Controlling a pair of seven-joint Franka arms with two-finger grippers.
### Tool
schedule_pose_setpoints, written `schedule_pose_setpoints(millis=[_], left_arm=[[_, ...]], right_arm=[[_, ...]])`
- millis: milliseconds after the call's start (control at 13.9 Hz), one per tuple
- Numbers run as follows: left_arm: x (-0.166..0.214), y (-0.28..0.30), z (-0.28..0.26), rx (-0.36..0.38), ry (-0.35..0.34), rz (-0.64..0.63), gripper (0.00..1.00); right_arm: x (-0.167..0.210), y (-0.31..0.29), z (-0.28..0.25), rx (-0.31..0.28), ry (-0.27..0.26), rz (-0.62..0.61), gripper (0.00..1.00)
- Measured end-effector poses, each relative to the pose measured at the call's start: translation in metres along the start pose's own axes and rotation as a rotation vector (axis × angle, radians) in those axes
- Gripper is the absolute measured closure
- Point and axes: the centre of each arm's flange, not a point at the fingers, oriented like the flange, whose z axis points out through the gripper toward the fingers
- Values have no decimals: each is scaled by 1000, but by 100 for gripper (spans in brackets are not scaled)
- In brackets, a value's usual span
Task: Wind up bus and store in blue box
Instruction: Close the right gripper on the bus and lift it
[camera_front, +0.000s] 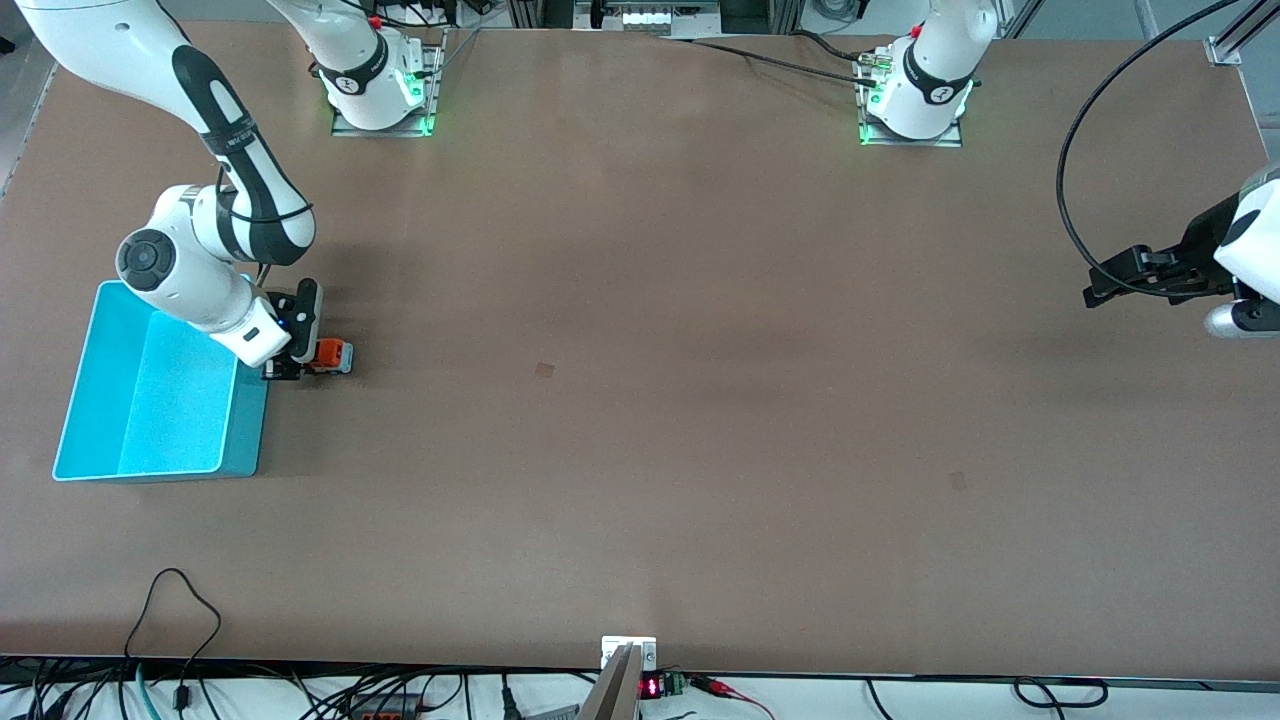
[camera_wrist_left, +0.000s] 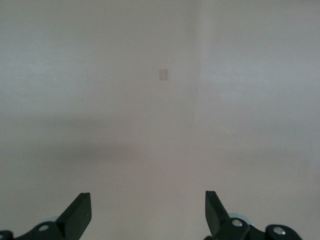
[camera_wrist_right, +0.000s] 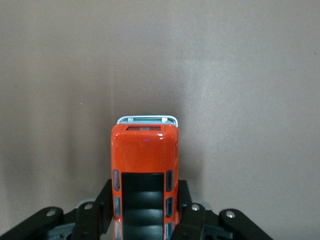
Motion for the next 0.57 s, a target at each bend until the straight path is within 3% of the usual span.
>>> schedule_pose_setpoints(millis=[287,574], left_arm=[[0,0,0,0,0,0,0],[0,0,0,0,0,0,0]], right_arm=[[20,4,-5,-6,14,264,48],[113,21,-57,-53,81,644,48]])
